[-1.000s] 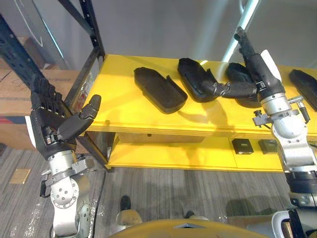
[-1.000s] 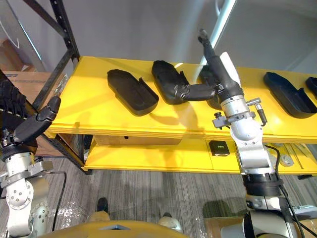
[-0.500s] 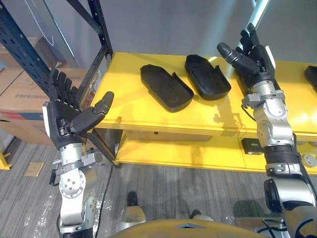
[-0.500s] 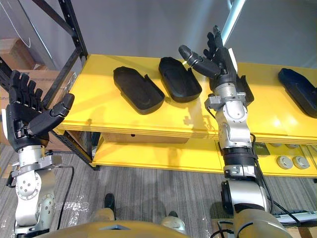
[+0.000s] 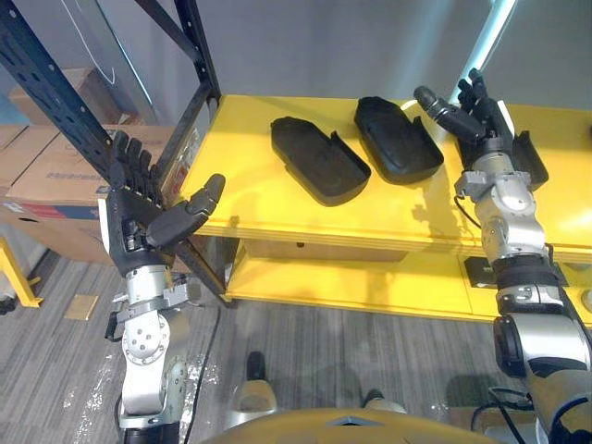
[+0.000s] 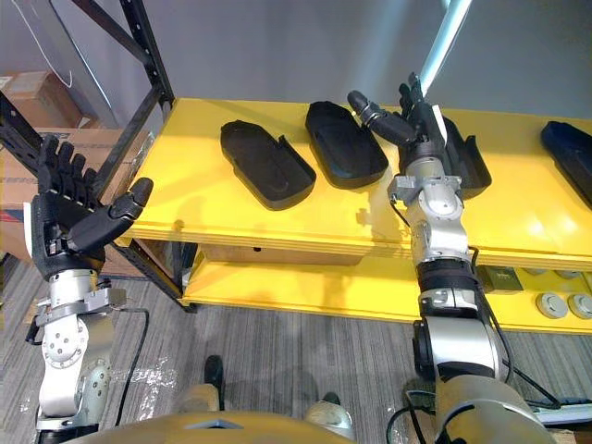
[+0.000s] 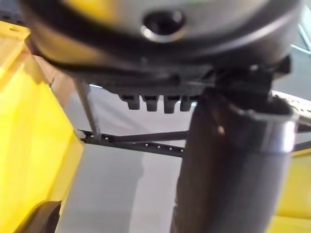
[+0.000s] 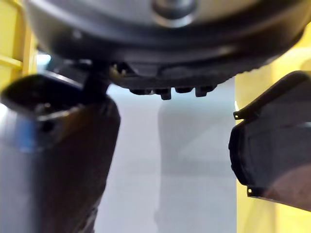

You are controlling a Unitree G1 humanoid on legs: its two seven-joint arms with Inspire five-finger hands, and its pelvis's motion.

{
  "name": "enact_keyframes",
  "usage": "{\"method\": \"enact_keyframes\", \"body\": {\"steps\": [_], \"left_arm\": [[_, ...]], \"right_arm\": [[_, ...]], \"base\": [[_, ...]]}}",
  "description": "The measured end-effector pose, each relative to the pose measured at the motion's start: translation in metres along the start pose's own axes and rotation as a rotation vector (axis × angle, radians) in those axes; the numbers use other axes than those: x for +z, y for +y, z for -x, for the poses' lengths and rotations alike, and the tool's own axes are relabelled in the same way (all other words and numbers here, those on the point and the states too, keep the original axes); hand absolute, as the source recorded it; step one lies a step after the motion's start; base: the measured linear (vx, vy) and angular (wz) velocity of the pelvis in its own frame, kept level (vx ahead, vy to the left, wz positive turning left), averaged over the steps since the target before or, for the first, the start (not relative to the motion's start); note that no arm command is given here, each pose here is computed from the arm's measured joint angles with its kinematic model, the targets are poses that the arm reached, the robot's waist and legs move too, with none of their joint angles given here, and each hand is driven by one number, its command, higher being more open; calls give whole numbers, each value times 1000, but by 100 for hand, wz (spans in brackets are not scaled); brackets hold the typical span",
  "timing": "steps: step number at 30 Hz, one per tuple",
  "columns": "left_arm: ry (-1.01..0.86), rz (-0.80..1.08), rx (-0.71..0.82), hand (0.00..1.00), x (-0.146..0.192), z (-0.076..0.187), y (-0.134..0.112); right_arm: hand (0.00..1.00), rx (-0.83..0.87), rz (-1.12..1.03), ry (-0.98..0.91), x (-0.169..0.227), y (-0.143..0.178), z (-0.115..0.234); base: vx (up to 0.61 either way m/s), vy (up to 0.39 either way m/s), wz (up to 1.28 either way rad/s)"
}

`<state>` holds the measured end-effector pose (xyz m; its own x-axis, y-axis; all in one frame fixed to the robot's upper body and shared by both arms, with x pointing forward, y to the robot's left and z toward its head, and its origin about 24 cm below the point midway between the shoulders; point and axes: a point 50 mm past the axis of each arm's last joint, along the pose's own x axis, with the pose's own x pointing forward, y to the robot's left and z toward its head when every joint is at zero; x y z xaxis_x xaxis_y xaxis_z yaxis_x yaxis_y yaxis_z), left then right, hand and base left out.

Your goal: Walk over and take three plastic housings, then place them on the shelf

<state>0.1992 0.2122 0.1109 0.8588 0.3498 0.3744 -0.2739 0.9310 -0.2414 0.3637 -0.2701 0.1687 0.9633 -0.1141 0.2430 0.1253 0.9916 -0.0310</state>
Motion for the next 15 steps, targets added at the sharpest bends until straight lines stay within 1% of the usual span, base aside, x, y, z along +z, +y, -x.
{"method": "enact_keyframes", "body": {"steps": [4,9,15], "left_arm": [[25,-9,-20,100,-5,1,-3],[79,-24,-59,100,-16,3,-7],[91,-40,-59,100,-19,3,-4]], "right_arm": [[100,-35,12,27,-1,-10,-4],[100,-25,2,25,5,-8,-11],[100,-24,-25,79,-5,-10,-13]], "base": [[-21,-3,1],[0,0,0],[0,0,0]]}}
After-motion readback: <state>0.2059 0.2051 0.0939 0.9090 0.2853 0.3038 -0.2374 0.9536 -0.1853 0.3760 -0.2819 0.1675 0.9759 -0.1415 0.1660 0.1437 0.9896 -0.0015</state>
